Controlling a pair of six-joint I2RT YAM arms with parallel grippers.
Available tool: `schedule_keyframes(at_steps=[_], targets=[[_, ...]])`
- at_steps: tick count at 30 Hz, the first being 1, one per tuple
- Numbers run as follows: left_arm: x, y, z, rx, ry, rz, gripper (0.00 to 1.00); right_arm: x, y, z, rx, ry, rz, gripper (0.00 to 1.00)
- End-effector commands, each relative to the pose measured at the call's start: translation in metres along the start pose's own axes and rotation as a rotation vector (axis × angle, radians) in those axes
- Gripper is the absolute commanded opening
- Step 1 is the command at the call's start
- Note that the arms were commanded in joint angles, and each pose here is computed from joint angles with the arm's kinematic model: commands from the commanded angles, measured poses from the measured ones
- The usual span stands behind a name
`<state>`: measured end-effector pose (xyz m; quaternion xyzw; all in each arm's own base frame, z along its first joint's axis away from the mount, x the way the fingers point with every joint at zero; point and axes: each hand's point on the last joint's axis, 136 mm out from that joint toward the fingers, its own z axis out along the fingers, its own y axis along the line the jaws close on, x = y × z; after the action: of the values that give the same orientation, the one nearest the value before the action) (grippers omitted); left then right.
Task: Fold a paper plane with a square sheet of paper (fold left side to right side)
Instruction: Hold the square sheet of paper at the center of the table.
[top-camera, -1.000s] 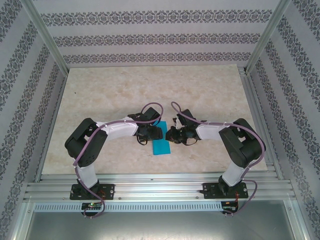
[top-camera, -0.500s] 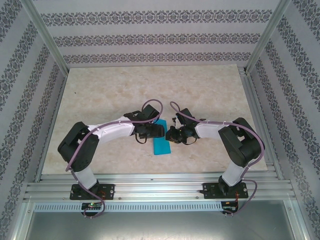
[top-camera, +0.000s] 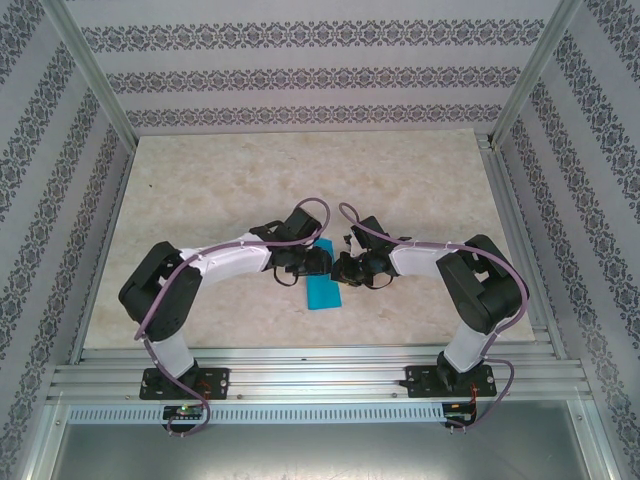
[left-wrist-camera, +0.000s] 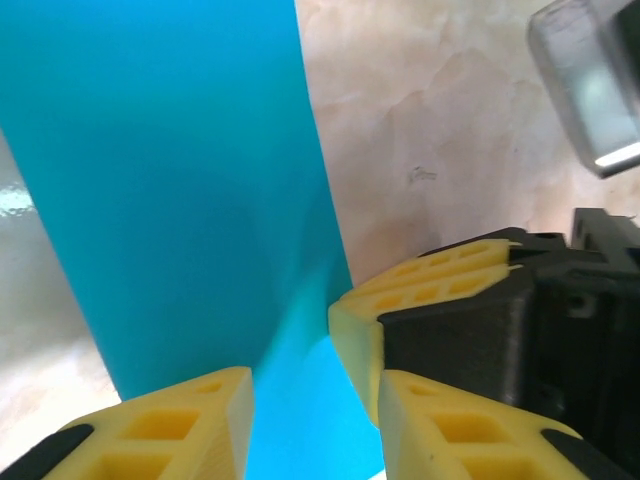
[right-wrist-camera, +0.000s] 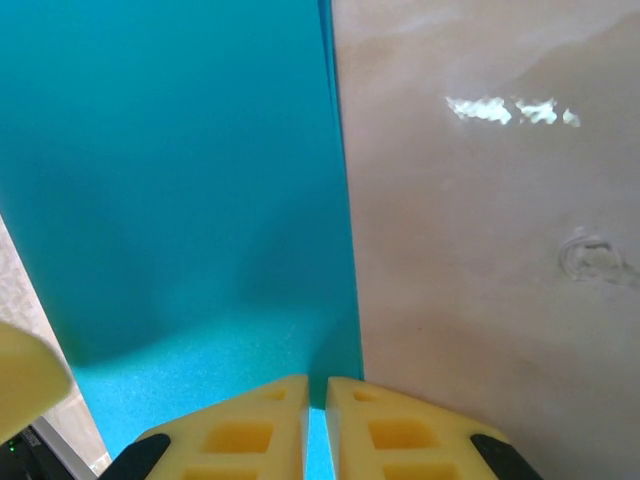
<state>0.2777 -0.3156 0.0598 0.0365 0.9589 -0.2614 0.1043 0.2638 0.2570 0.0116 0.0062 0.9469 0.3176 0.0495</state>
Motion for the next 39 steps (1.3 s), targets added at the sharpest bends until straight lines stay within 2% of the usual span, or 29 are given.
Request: schedule_keyframes(at_steps=[1,13,34,39], targets=[[-0.006,-0.002,0.005,0.016,-0.012,0.014,0.37,0.012,-0.03,0.01,0.132,0.029,0.014,0.15],[0.005,0.026,0.017,-0.086,0.021,0.026,0.35,0.013,-0.034,0.01,0.158,0.032,0.01,0.15],[0.026,0.052,0.037,-0.133,0.072,0.018,0.24,0.016,-0.044,0.01,0.205,0.038,0.009,0.15],[0.036,0.061,0.038,-0.142,0.088,0.008,0.23,0.005,-0.023,0.004,0.118,-0.008,-0.024,0.15]])
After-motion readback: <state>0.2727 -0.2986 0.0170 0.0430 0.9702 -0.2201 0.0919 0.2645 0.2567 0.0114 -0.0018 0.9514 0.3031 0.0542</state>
